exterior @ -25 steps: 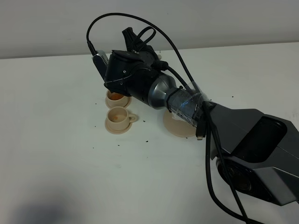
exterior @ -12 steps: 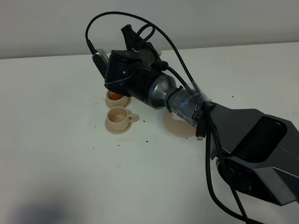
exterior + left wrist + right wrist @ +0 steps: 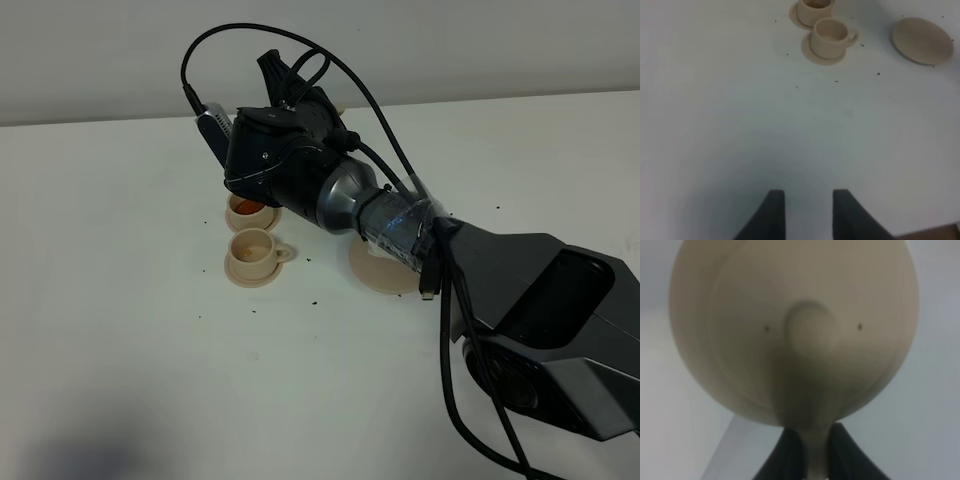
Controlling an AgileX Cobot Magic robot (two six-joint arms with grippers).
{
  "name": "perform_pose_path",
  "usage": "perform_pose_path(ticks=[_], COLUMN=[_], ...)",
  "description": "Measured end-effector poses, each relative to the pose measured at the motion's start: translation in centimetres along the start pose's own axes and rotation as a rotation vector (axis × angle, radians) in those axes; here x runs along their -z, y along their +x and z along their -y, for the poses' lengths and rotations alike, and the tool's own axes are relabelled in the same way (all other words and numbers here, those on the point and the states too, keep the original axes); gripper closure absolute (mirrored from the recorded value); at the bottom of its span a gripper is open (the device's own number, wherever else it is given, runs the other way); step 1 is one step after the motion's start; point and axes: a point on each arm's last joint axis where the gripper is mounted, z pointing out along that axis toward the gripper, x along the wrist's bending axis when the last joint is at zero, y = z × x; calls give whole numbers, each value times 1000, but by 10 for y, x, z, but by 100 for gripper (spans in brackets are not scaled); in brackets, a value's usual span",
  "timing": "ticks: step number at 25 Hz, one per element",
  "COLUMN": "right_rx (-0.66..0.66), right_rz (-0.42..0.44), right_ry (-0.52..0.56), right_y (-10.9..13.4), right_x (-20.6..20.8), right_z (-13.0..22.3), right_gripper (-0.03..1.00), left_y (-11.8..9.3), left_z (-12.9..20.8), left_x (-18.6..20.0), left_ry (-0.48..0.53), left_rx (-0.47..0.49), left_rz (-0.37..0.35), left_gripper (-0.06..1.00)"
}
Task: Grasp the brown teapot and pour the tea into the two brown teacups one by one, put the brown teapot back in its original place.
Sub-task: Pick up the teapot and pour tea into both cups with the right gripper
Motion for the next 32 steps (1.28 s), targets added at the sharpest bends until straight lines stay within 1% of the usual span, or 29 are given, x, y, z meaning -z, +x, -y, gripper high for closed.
perform_pose_path(ticks=[32], right_rx=[-21], right_rz=[0], right_ry=[0], right_y=[0], right_x=[0], right_z=[0], right_gripper=[86], left_y=[0], left_z=[0], left_x=[0], left_ry=[0], left_rx=[1], left_rz=[0], left_gripper=[69])
